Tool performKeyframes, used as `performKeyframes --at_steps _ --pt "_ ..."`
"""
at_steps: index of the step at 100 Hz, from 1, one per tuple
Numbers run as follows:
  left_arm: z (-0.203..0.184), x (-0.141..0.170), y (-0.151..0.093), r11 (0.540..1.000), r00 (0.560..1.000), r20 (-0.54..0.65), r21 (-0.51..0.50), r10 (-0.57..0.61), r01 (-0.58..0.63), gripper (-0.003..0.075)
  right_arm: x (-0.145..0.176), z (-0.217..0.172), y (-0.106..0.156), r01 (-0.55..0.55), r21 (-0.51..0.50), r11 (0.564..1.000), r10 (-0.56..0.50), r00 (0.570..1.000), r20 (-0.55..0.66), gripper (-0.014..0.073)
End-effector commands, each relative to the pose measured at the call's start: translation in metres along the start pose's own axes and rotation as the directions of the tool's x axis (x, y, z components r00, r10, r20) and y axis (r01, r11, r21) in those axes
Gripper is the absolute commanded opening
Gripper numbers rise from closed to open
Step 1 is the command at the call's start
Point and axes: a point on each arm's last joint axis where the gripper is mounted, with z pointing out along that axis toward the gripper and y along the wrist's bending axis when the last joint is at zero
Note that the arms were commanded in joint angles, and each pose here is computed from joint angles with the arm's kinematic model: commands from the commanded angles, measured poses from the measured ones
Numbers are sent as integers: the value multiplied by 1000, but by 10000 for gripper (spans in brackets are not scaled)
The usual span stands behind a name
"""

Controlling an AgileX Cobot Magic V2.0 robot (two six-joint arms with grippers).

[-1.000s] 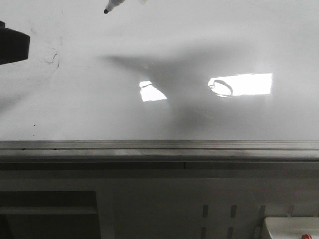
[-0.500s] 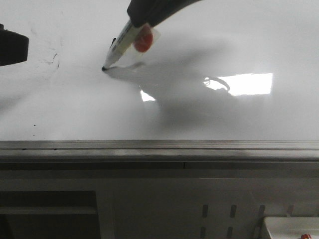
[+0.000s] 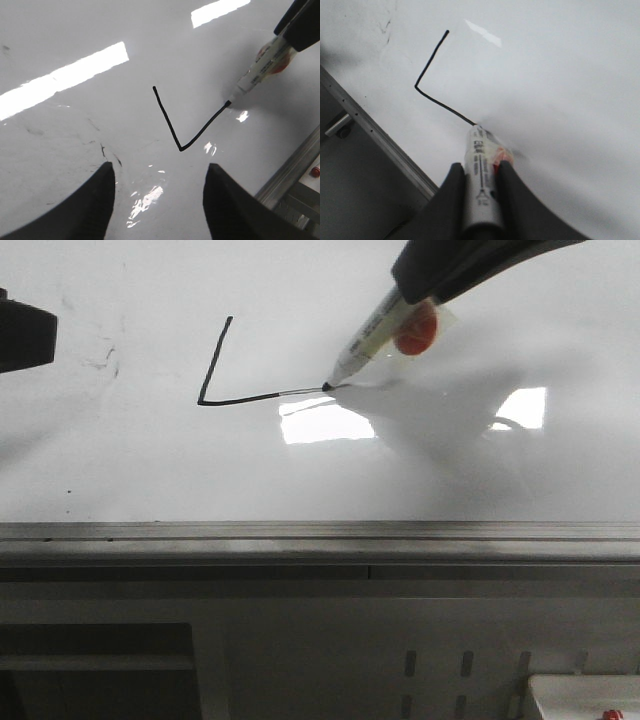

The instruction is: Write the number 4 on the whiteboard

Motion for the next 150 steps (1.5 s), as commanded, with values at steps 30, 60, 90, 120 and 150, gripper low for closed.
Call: performKeyframes --at_steps 30,60,90,120,150 --pt "-1 -14 1 1000 996 83 7 -20 19 368 -52 -25 24 111 17 994 -111 954 277 -66" --pt "-1 -14 1 1000 996 83 8 -19 18 368 -35 7 17 102 -16 995 -101 991 83 -64" --pt "-1 -17 -13 974 976 149 141 157 -178 368 -10 18 44 122 -121 985 -122 992 8 -64" --pt "13 -7 -30 940 981 120 289 153 -182 368 -23 5 88 217 -242 946 -207 976 67 -64" --pt "22 2 -33 934 987 71 322 141 -156 321 -25 0 104 232 -294 927 -215 972 90 -64"
